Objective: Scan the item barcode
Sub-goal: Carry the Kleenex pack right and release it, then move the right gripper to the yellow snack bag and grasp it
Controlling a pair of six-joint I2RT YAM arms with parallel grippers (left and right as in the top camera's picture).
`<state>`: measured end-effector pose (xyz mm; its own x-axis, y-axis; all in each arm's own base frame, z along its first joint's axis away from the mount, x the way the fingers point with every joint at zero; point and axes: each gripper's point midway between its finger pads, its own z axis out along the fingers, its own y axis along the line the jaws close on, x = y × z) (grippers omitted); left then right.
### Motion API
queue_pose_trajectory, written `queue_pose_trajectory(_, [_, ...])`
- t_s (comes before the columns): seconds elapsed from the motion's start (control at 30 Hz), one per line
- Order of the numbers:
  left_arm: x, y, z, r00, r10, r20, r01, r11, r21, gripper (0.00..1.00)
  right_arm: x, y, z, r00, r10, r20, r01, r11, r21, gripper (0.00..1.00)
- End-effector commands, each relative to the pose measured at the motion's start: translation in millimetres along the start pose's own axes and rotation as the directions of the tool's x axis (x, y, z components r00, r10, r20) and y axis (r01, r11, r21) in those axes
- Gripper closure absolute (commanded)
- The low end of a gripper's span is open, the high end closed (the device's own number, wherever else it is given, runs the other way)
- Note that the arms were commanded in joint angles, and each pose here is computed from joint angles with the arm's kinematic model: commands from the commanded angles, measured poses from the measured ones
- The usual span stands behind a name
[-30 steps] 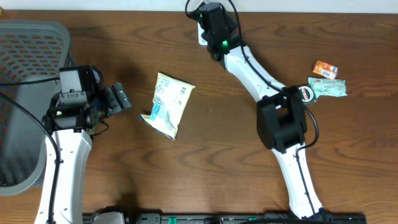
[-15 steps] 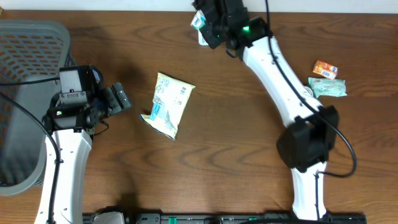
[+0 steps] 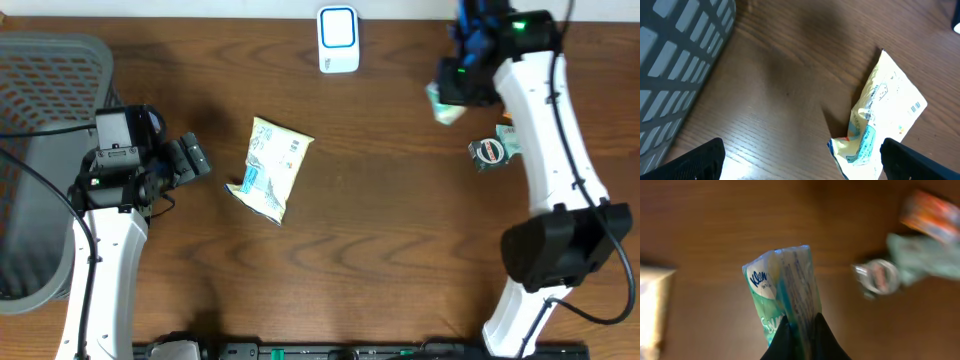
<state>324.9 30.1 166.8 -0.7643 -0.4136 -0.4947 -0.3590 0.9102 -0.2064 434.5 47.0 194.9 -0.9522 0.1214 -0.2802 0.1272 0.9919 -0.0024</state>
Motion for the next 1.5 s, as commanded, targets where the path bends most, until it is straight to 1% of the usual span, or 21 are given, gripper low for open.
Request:
queue_pose_trajectory(0.0, [0, 2, 0, 1.0, -0.004, -0.002, 0.004, 1.0, -0.005, 0.02, 10, -57, 31, 0.982, 0.182, -0.046, -0.172, 0.971, 0.167, 0.99])
queue_pose_trajectory(0.23, [0, 2, 0, 1.0, -0.004, -0.002, 0.004, 1.0, -0.005, 0.02, 28, -110, 70, 0.948, 0.305, -0.088, -0.28, 0.935, 0.217, 0.99])
queue_pose_trajectory(0.27, [0, 2, 0, 1.0, -0.004, -0.002, 0.004, 1.0, -0.005, 0.02, 30, -114, 72, 0.945, 0.314, -0.093, -0.288, 0.932, 0.222, 0.96])
queue_pose_trajectory(0.3, [0, 2, 0, 1.0, -0.004, -0.002, 0.004, 1.0, -0.005, 0.02, 33, -118, 74, 0.941, 0.323, -0.099, -0.294, 0.928, 0.227, 0.89])
queue_pose_trajectory(0.33, [0, 2, 0, 1.0, -0.004, -0.002, 0.004, 1.0, -0.005, 0.02, 35, -122, 75, 0.938, 0.331, -0.104, -0.301, 0.925, 0.231, 0.78])
queue_pose_trajectory(0.37, [0, 2, 0, 1.0, -0.004, -0.002, 0.004, 1.0, -0.005, 0.02, 36, -125, 75, 0.936, 0.337, -0.106, -0.305, 0.923, 0.234, 0.59])
queue_pose_trajectory(0.4, [0, 2, 0, 1.0, -0.004, -0.002, 0.004, 1.0, -0.005, 0.02, 36, -127, 75, 0.934, 0.342, -0.107, -0.31, 0.921, 0.236, 0.46])
queue_pose_trajectory(0.43, [0, 2, 0, 1.0, -0.004, -0.002, 0.004, 1.0, -0.005, 0.02, 36, -128, 75, 0.933, 0.344, -0.108, -0.313, 0.921, 0.234, 0.39])
queue_pose_trajectory(0.47, [0, 2, 0, 1.0, -0.004, -0.002, 0.004, 1.0, -0.005, 0.02, 36, -127, 75, 0.932, 0.344, -0.11, -0.314, 0.922, 0.226, 0.36])
queue_pose_trajectory(0.53, [0, 2, 0, 1.0, -0.004, -0.002, 0.004, 1.0, -0.005, 0.02, 34, -117, 75, 0.941, 0.313, -0.126, -0.289, 0.941, 0.174, 0.34])
queue_pose_trajectory(0.63, [0, 2, 0, 1.0, -0.004, -0.002, 0.004, 1.0, -0.005, 0.02, 25, -98, 68, 0.954, 0.267, -0.134, -0.26, 0.963, 0.064, 0.34])
queue_pose_trajectory(0.73, [0, 2, 0, 1.0, -0.004, -0.002, 0.004, 1.0, -0.005, 0.02, 8, -62, 48, 0.975, 0.19, -0.114, -0.202, 0.973, -0.11, 0.35])
queue_pose_trajectory(0.8, [0, 2, 0, 1.0, -0.004, -0.002, 0.004, 1.0, -0.005, 0.02, -3, -32, 33, 0.992, 0.103, -0.075, -0.118, 0.967, -0.225, 0.34])
queue_pose_trajectory(0.97, [0, 2, 0, 1.0, -0.004, -0.002, 0.004, 1.0, -0.005, 0.02, -12, 38, 13, 1.0, -0.027, 0.004, 0.026, 0.923, -0.383, 0.33])
queue_pose_trajectory(1.0, [0, 2, 0, 1.0, -0.004, -0.002, 0.004, 1.0, -0.005, 0.02, -12, 51, 12, 0.999, -0.05, 0.015, 0.051, 0.914, -0.402, 0.33])
queue_pose_trajectory(1.03, [0, 2, 0, 1.0, -0.004, -0.002, 0.004, 1.0, -0.005, 0.02, -9, 78, 13, 0.994, -0.1, 0.035, 0.106, 0.899, -0.426, 0.34])
queue_pose_trajectory(1.1, [0, 2, 0, 1.0, -0.004, -0.002, 0.004, 1.0, -0.005, 0.02, -4, 106, 15, 0.989, -0.141, 0.047, 0.147, 0.884, -0.444, 0.34])
queue_pose_trajectory(1.23, [0, 2, 0, 1.0, -0.004, -0.002, 0.004, 1.0, -0.005, 0.02, 10, 168, 29, 0.98, -0.192, 0.052, 0.192, 0.851, -0.488, 0.37])
queue_pose_trajectory(1.3, [0, 2, 0, 1.0, -0.004, -0.002, 0.004, 1.0, -0.005, 0.02, 19, 199, 36, 0.972, -0.229, 0.058, 0.225, 0.82, -0.526, 0.38])
queue_pose_trajectory(1.4, [0, 2, 0, 1.0, -0.004, -0.002, 0.004, 1.0, -0.005, 0.02, 36, 246, 49, 0.96, -0.272, 0.065, 0.259, 0.777, -0.573, 0.41])
queue_pose_trajectory(1.47, [0, 2, 0, 1.0, -0.004, -0.002, 0.004, 1.0, -0.005, 0.02, 48, 277, 59, 0.954, -0.291, 0.073, 0.275, 0.753, -0.598, 0.47])
